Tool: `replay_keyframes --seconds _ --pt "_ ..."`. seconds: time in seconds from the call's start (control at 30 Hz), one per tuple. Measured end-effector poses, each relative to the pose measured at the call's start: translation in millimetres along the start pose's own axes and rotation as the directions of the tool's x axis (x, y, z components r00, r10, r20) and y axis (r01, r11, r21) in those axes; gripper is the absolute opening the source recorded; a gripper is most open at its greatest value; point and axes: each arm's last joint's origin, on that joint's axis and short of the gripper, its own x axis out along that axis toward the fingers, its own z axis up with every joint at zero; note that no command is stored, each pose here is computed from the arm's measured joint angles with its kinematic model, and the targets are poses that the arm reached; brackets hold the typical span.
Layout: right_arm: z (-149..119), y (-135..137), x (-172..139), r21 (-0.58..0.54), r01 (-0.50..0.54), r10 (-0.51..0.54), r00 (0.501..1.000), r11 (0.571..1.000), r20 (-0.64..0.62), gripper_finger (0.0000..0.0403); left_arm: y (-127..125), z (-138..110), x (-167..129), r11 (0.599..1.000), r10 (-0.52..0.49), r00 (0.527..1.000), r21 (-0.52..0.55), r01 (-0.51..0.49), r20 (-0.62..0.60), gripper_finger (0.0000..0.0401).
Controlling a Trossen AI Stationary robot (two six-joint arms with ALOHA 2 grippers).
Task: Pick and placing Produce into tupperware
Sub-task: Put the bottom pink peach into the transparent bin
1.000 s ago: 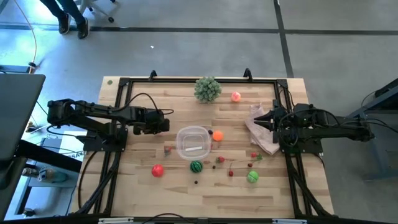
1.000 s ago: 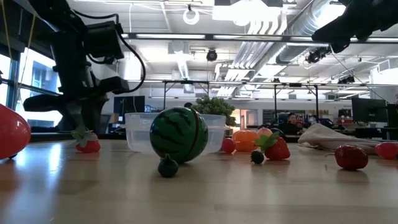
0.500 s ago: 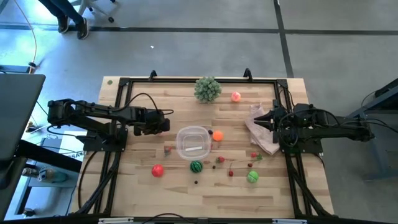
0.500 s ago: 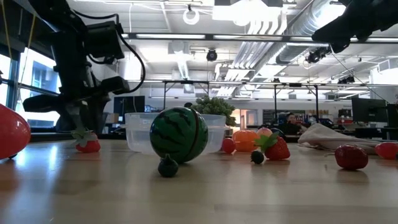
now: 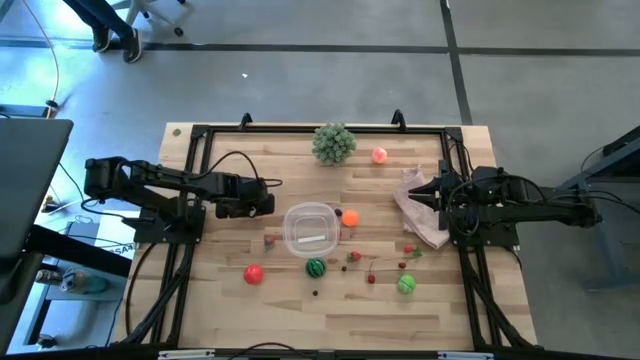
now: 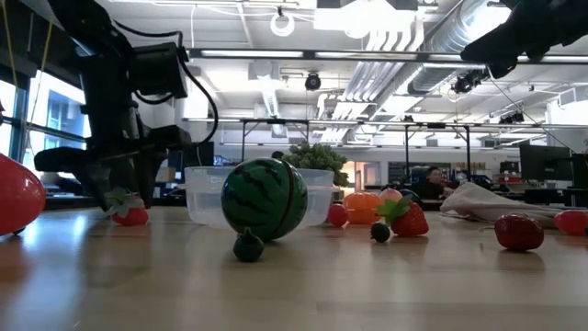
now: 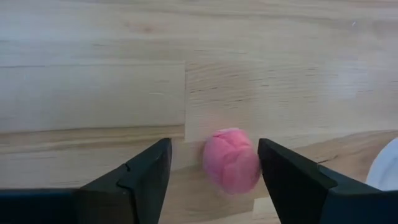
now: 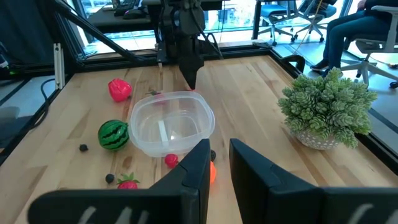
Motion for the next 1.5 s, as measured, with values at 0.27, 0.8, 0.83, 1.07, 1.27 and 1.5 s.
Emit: replay_keyframes --seconds 0.27,0.8,0.83,1.07,1.27,1.5 --pt "0.0 0.0 0.1 0.0 0.001 -0.001 1.0 1.0 0.0 0.0052 -2.3 -1.8 1.4 1.0 0.013 1.0 0.022 -0.013 -0.006 0.0214" --pt "0.0 0.0 0.0 0.0 0.001 -0.001 1.0 1.0 0.0 0.0052 -4.3 -8.3 0.8 1.0 0.015 0.999 0.026 -0.016 0.04 0.0169" --pt "0.0 0.0 0.0 0.0 0.001 -0.001 1.0 1.0 0.0 0.0052 -4.1 -8.3 0.8 1.0 0.017 0.999 0.025 -0.018 0.04 0.0165" --pt "0.0 0.0 0.0 0.0 0.001 -0.001 1.0 1.0 0.0 0.0052 -3.3 -8.4 0.8 0.999 0.025 0.999 0.024 -0.026 0.039 0.0143" --pt "0.0 -0.1 0.0 0.0 0.001 -0.001 1.0 1.0 0.0 0.0052 -3.1 -8.4 0.8 0.999 0.027 0.999 0.021 -0.028 0.039 0.0125" --pt "0.0 0.0 0.0 0.0 0.0 0.0 1.0 1.0 0.0 0.0052 -3.3 -8.4 0.7 0.999 0.026 0.999 0.022 -0.027 0.039 0.012"
